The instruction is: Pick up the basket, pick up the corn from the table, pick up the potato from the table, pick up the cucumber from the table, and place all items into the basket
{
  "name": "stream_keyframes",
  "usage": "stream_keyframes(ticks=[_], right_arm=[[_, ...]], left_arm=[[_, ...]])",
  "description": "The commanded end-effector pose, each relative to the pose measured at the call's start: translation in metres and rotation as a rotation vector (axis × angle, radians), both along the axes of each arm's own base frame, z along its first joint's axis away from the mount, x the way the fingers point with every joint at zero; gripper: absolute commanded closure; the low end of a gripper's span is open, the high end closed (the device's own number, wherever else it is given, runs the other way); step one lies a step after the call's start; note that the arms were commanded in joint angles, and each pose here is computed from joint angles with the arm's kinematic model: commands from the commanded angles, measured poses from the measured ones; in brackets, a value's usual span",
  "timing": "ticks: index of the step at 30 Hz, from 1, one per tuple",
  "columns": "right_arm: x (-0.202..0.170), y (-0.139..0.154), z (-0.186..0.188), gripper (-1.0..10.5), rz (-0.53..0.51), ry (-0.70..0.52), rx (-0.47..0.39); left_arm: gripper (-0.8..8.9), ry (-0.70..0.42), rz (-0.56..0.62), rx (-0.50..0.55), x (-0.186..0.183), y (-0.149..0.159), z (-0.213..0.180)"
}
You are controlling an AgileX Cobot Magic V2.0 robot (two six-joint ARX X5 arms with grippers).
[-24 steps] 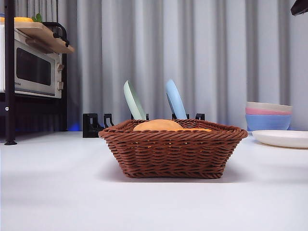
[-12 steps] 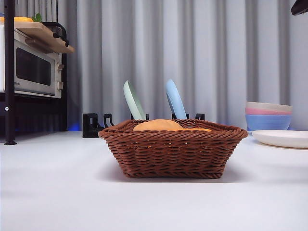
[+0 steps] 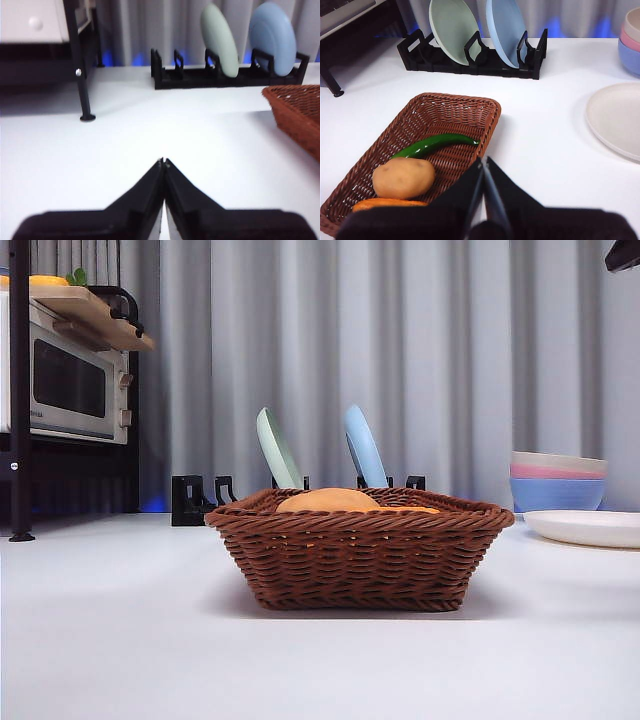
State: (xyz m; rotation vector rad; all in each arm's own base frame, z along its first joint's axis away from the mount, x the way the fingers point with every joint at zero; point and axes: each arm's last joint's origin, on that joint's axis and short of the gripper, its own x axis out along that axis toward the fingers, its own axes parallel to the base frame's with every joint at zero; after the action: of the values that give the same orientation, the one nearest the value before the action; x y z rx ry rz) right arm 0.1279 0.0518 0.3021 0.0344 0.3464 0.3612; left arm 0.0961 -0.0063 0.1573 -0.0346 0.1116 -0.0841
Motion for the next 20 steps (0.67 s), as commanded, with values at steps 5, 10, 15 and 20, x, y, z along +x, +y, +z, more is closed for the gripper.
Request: stream_keyframes(ticks=[5,10,15,20], right_arm=[[0.0000,0.0000,-0.0009,9.5,-0.005,0.001,0.009],[0.0000,0.0000,-0.0009,9.5,-0.005,0.002,0.009],[0.0000,0.0000,-0.0009,9.5,-0.006,0.002,0.009],[0.0000,0.0000,-0.0009,9.5,-0.005,0.001,0.009]], left_arm=[[8.14,0.081,0.053,-0.007,-0.0003,0.0024,-0.0112],[8.14,0.077,0.042,-0.018,-0.0003,0.0020,-0.0107],[8.14,0.076,0.044,-0.015,-0.0003,0.0020,-0.0106],[8.14,0.076,0.044,-0.015,-0.0003,0.0020,-0.0106]])
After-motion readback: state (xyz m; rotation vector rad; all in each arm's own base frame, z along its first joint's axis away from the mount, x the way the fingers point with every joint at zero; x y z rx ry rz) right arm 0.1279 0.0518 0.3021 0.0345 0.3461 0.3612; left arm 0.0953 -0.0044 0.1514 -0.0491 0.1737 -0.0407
